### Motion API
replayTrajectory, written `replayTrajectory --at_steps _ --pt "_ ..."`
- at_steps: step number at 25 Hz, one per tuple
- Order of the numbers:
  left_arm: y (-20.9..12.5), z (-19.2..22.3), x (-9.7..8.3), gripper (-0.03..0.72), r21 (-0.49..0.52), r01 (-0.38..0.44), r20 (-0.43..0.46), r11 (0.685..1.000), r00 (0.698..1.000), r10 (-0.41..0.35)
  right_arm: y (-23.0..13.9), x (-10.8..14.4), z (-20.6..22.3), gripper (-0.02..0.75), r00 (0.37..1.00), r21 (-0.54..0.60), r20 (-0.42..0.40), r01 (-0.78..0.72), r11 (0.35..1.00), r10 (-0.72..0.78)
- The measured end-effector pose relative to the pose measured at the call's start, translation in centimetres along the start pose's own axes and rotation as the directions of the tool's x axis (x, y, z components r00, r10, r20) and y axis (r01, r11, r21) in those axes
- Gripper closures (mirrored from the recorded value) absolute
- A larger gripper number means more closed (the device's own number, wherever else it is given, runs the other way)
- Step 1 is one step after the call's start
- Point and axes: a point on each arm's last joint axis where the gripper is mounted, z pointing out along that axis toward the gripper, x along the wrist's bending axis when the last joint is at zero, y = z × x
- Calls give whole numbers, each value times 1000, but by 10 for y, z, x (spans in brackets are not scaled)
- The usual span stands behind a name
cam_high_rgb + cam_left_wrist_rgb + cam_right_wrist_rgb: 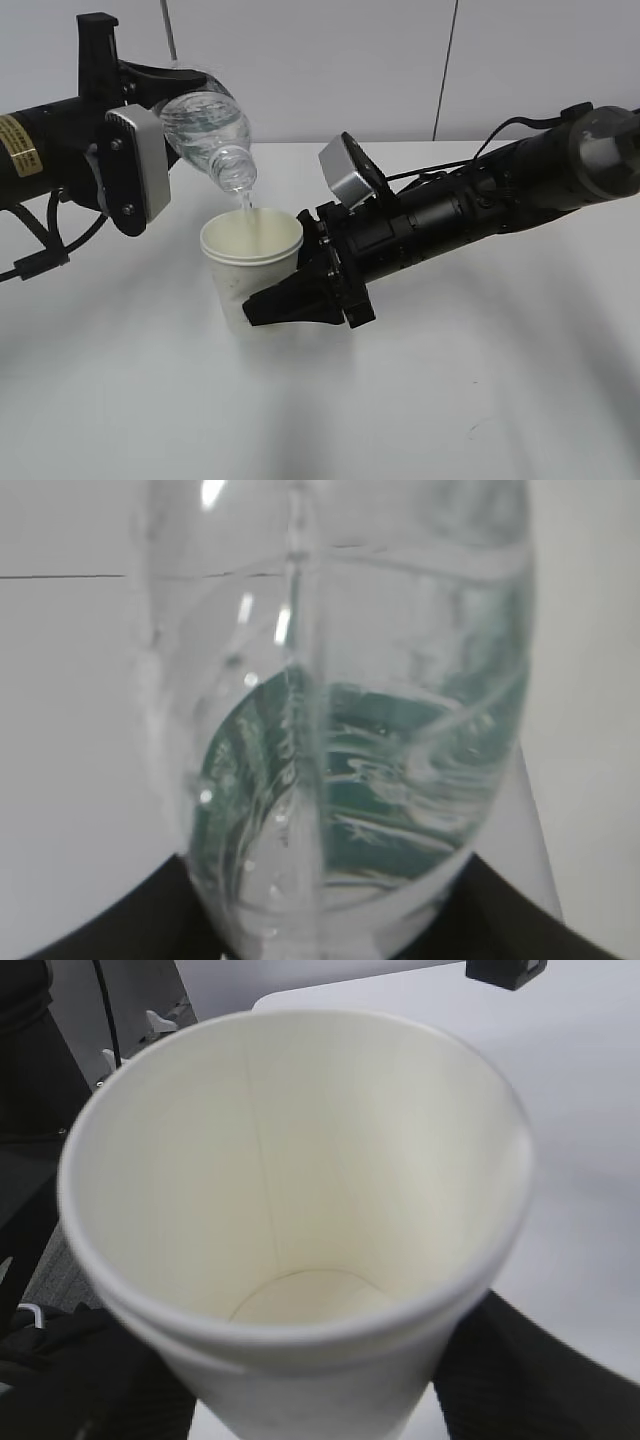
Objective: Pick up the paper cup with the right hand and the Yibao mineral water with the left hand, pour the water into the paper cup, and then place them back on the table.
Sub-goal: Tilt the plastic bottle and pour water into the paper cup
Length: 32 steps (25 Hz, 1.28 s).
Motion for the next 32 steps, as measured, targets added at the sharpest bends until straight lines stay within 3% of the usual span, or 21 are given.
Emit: replayTrajectory --at_steps 10,32 --pt "1 0 6 357 -9 -18 -68 1000 998 17 0 0 0 268 1000 0 0 0 1000 0" --pt "1 0 6 357 -6 -15 -70 1000 997 14 2 5 -3 268 998 50 -35 48 998 -47"
